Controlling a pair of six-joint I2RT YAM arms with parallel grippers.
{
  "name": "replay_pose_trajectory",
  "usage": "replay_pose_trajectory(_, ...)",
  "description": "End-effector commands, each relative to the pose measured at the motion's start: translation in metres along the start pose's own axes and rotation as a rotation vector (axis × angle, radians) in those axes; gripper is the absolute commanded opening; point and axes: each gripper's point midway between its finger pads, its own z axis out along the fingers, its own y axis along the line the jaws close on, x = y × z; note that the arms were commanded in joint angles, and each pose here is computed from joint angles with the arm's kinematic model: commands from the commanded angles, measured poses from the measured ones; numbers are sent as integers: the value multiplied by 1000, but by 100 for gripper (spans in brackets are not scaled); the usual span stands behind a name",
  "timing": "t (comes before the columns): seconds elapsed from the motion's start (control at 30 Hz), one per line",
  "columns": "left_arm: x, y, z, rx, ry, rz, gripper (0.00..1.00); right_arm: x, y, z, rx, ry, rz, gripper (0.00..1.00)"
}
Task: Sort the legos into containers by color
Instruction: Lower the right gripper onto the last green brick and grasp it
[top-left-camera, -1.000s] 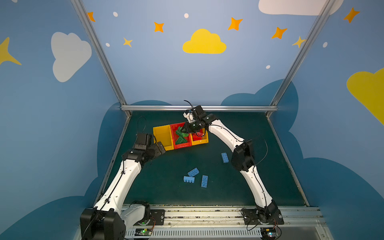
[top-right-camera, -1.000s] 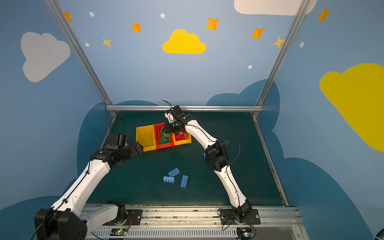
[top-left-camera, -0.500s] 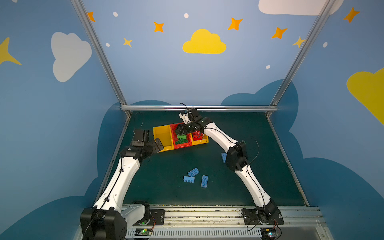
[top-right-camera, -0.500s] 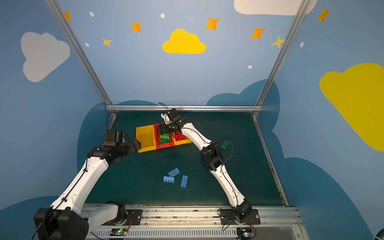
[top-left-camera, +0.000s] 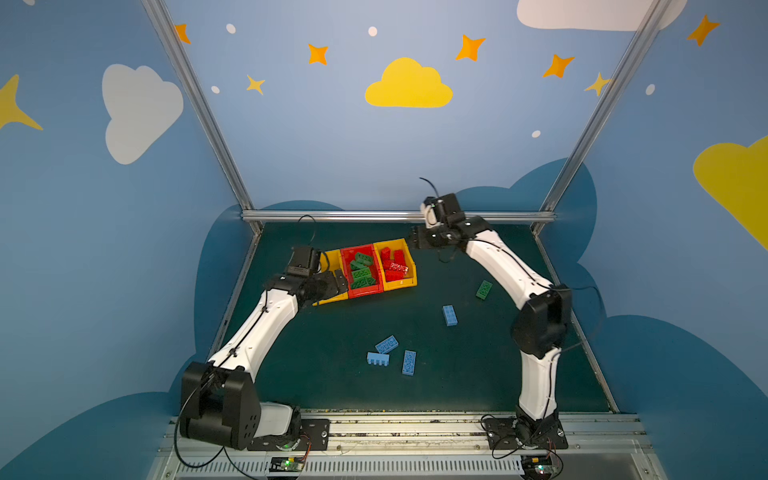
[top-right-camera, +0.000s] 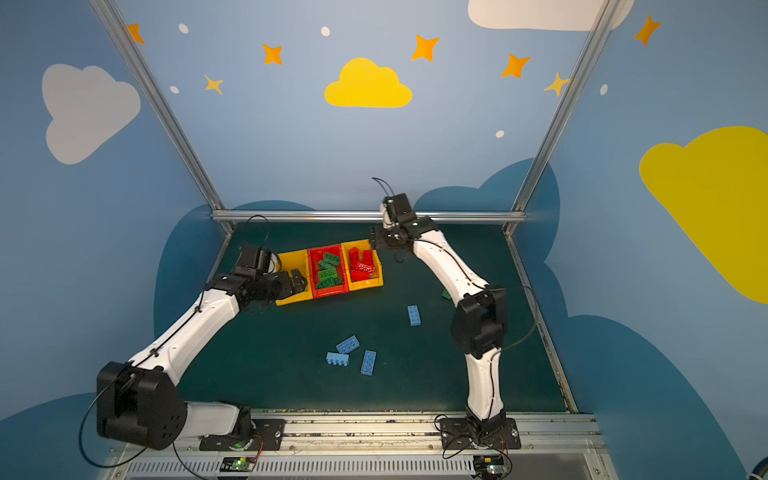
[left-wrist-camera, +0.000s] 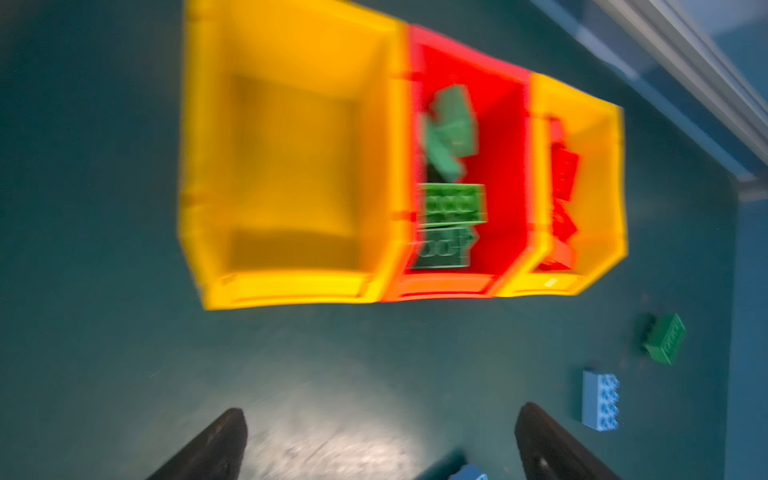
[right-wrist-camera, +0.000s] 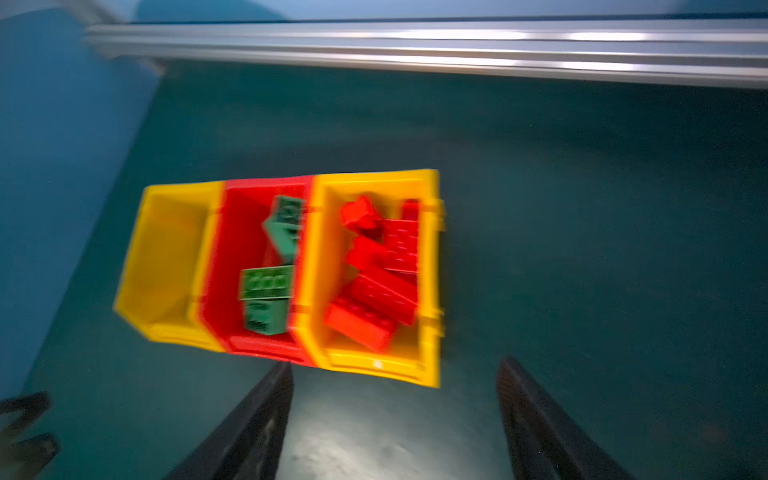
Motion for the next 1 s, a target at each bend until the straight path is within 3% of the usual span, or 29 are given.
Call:
replay_pose_trajectory(0.0,-8,-56,9,104,-4,133,100,51,-94,-9,265,138,126,75)
replay_pose_trajectory(0.07,-4,-88,21,148,26,186,100,76,-136,-20,351,196,233,74)
replay_pose_trajectory(0.2,7,-150,37,246,92,268,100,118,-182,-22,392,273,408,73)
replay_pose_trajectory(0.37,21,-192,46,295,143,330,100,135,-201,-8,415,324,438,71)
replay_pose_trajectory(0.83,23,-183,64,226,156,312,100,149,-226,44,364,415,500,64)
replay_pose_trajectory(0.9,22,-182,65,220,158,314,100,151,-227,50,357,428,503,58)
replay_pose_trajectory(0.97,20,-181,65,211,157,312,100,154,-227,55,348,441,509,45)
